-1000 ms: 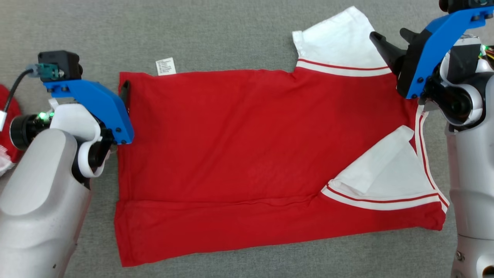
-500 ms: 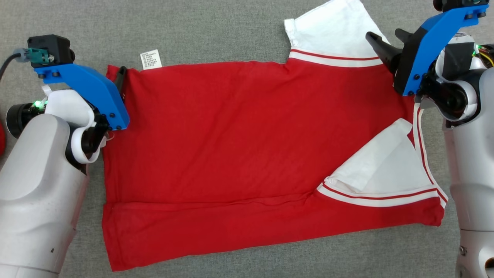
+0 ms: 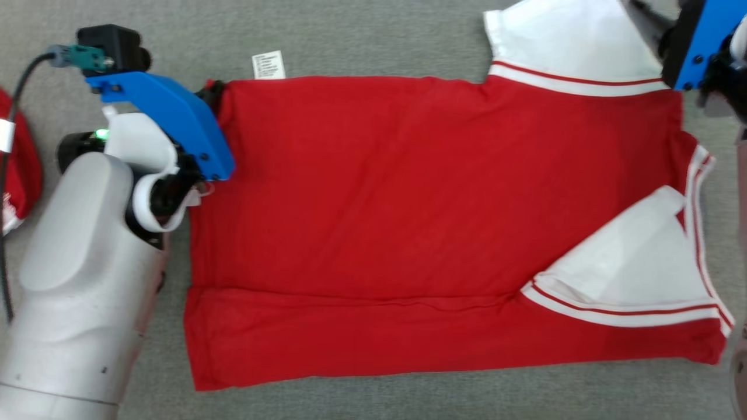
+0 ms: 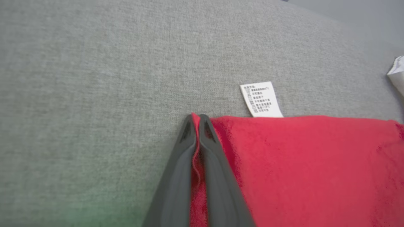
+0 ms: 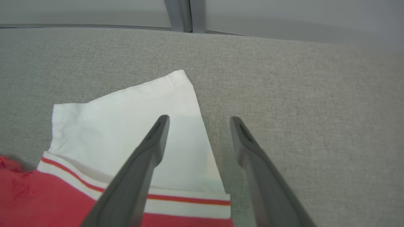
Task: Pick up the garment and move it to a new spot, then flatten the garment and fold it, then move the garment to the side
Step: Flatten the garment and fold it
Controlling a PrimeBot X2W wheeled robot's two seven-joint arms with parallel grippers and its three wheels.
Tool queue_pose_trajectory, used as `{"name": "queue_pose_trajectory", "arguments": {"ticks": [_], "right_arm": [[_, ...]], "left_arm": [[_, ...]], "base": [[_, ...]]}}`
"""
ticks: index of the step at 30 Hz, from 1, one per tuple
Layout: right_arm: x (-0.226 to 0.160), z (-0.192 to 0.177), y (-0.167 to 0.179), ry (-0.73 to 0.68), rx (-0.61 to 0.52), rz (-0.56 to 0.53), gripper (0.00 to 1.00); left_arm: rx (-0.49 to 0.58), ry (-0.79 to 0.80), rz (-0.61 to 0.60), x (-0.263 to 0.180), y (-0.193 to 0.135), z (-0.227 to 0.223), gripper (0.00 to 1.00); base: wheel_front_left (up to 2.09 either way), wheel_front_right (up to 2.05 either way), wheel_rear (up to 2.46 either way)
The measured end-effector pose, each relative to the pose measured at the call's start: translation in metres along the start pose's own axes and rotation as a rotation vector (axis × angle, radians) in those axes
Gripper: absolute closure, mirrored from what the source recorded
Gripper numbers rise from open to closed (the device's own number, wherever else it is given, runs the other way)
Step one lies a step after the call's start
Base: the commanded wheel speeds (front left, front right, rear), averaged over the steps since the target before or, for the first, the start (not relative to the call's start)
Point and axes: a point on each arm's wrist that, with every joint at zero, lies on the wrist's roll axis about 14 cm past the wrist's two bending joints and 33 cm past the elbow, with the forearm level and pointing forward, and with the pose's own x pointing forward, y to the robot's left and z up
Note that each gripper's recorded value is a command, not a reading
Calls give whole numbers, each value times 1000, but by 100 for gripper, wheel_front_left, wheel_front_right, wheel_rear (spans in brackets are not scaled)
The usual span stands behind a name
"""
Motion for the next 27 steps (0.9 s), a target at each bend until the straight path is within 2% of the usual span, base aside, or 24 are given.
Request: {"name": "queue_pose_trajectory", "arguments": {"ticks": [8, 14, 15, 16, 20, 27], "right_arm": [[38, 17, 5, -26, -15, -25, 0], [70, -3, 8, 37, -19, -47, 0], [74, -7, 11, 55, -27, -44, 36], [77, -8, 14, 66, -32, -41, 98], [78, -7, 22, 79, -72, -29, 100], [55, 19, 21, -62, -76, -9, 100]], "left_arm": [[-1, -58, -74, -8, -15, -9, 100], [-27, -106, -83, -10, -14, -12, 100], [-37, -111, -84, -10, -13, -12, 100], [-44, -114, -84, -10, -13, -13, 100], [-49, -138, -82, -11, -12, -13, 100], [-55, -291, -57, -23, -8, 8, 100]], "base": [[0, 0, 0], [0, 0, 0], [0, 0, 0], [0, 0, 0], [0, 0, 0], [0, 0, 0]]}}
